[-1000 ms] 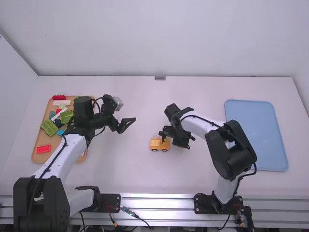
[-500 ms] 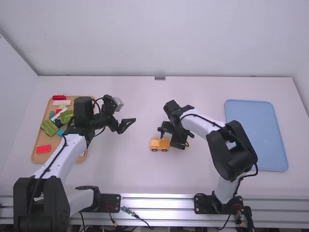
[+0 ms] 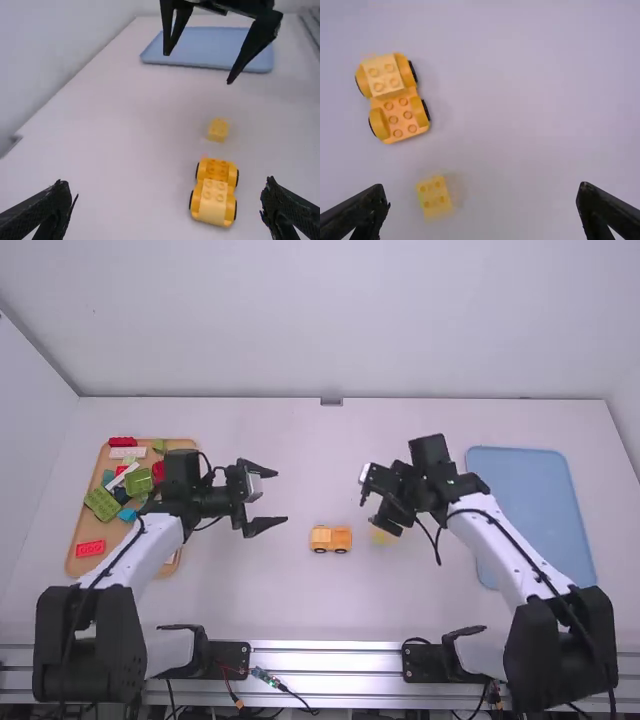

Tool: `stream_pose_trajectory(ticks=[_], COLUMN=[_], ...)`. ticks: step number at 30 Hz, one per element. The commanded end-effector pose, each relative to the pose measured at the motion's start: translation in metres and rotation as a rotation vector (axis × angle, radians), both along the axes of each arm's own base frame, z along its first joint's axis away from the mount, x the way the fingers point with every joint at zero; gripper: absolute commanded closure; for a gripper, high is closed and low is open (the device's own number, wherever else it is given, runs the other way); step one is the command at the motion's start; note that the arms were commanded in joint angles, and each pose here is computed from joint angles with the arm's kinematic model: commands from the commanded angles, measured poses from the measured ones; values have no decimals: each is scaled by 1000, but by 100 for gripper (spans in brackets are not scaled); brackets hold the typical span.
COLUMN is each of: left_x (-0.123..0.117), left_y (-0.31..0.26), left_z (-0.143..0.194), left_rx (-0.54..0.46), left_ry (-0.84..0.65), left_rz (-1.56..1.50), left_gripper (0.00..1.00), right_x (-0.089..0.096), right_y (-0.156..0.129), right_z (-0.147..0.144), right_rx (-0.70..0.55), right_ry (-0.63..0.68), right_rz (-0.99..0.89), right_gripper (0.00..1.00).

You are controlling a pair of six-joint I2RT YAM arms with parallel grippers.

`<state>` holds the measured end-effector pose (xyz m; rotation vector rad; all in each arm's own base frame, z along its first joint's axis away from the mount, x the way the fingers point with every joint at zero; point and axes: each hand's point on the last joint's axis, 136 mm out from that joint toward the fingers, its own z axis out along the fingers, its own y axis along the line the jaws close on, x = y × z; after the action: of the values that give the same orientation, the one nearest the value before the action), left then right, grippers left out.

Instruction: Assemble lego blocks to make yellow taxi

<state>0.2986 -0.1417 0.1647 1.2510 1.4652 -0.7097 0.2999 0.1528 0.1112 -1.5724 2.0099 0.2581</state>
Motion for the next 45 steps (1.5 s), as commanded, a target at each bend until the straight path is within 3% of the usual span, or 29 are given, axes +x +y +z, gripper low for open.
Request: stream_pose_trajectory(ticks=[1,8,13,18,29,32,34,37,45], left_x=[-18,-22,-12,-14,-19,-18,-18,-20,-20], left_y=[-16,-48,-76,-92,-89,-88,-88,-87,-87], left_z=[-14,-55,-95,-119,-151,-154,-157,-159,-157], left_rx=[-77,-97,21,114,152,156,161,161,128], left_ry=[-18,12,132,150,189,192,192,191,176], left_rz=[-136,-257,-188,-169,-182,-179,-175,-175,-148], left_gripper=[1,1,1,1,1,1,1,1,1], right_x=[-33,-36,-43,-41,-37,-36,-39,-40,-39], right_y=[9,-9,-16,-16,-8,-8,-8,-9,-13], right_z=[-19,-58,-82,-98,-117,-119,-119,-119,-123], right_rx=[151,290,330,371,428,421,413,399,363], right_ry=[34,-21,-49,-5,44,39,45,60,78], right_rz=[149,74,96,105,188,213,237,249,238], right_gripper=[1,1,1,1,0,6,18,23,21])
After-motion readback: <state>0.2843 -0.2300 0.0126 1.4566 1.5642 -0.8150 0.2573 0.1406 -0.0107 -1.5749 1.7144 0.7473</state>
